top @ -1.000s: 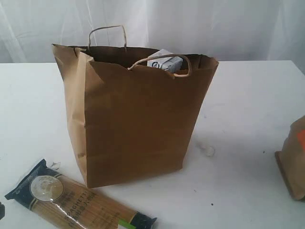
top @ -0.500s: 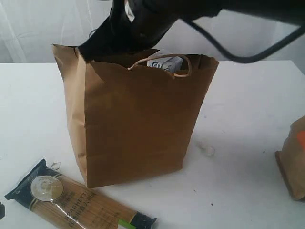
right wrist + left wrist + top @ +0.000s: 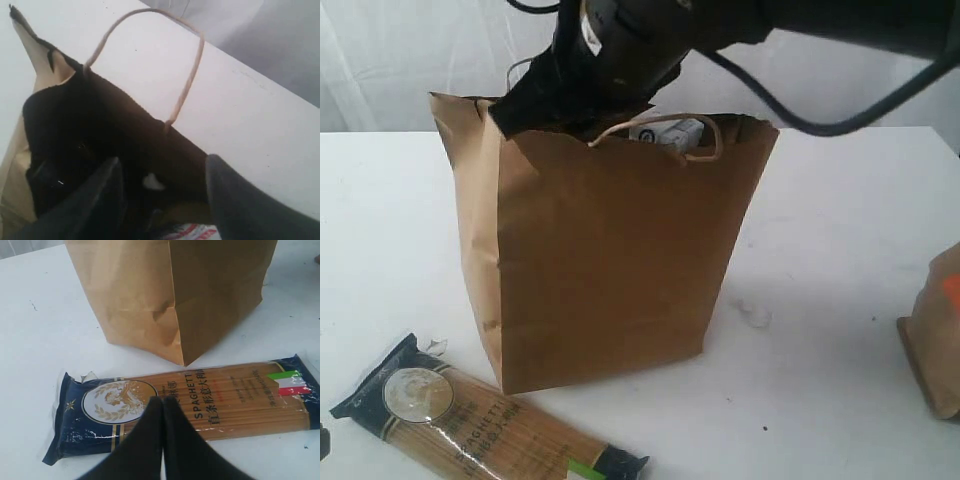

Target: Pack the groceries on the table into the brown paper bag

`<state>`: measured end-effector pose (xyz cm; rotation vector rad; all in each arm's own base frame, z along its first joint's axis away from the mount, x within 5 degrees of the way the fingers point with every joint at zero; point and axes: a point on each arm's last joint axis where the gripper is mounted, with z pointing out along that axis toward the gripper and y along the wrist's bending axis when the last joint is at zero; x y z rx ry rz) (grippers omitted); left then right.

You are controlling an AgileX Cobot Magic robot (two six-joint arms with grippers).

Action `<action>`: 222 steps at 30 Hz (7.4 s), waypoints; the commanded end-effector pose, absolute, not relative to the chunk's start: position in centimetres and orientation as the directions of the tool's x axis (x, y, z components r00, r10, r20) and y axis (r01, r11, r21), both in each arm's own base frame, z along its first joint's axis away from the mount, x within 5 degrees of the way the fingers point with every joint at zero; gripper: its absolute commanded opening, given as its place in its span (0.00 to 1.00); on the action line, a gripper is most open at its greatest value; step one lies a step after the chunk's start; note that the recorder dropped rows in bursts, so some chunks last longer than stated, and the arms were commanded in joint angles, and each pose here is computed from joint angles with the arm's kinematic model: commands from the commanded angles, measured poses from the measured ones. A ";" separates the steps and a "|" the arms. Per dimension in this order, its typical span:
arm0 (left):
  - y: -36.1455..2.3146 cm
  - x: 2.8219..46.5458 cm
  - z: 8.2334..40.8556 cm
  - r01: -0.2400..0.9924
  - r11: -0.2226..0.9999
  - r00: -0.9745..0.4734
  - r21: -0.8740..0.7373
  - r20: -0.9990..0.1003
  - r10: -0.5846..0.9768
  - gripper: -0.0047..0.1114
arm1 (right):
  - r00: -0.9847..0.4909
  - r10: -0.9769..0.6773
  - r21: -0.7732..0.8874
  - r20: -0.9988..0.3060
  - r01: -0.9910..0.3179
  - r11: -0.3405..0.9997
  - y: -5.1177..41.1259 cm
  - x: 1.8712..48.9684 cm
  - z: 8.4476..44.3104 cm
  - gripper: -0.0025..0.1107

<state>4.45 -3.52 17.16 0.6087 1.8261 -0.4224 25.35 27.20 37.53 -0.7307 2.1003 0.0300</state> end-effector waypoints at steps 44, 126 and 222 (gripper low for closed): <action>-3.5 4.4 17.1 0.596 0.803 -0.257 0.000 -0.947 0.191 0.04 | -0.576 -0.269 -0.072 -0.772 -0.341 0.937 7.2 10.8 38.0 0.50; -3.5 4.4 17.1 0.596 0.803 -0.257 0.000 -0.947 0.191 0.04 | -0.875 -0.126 -0.126 -0.468 -0.075 0.989 12.9 28.3 11.9 0.02; -3.5 4.4 17.1 0.596 0.803 -0.257 0.000 -0.947 0.191 0.04 | -0.522 -0.423 -0.094 -0.740 -0.543 0.834 25.5 25.2 38.2 0.37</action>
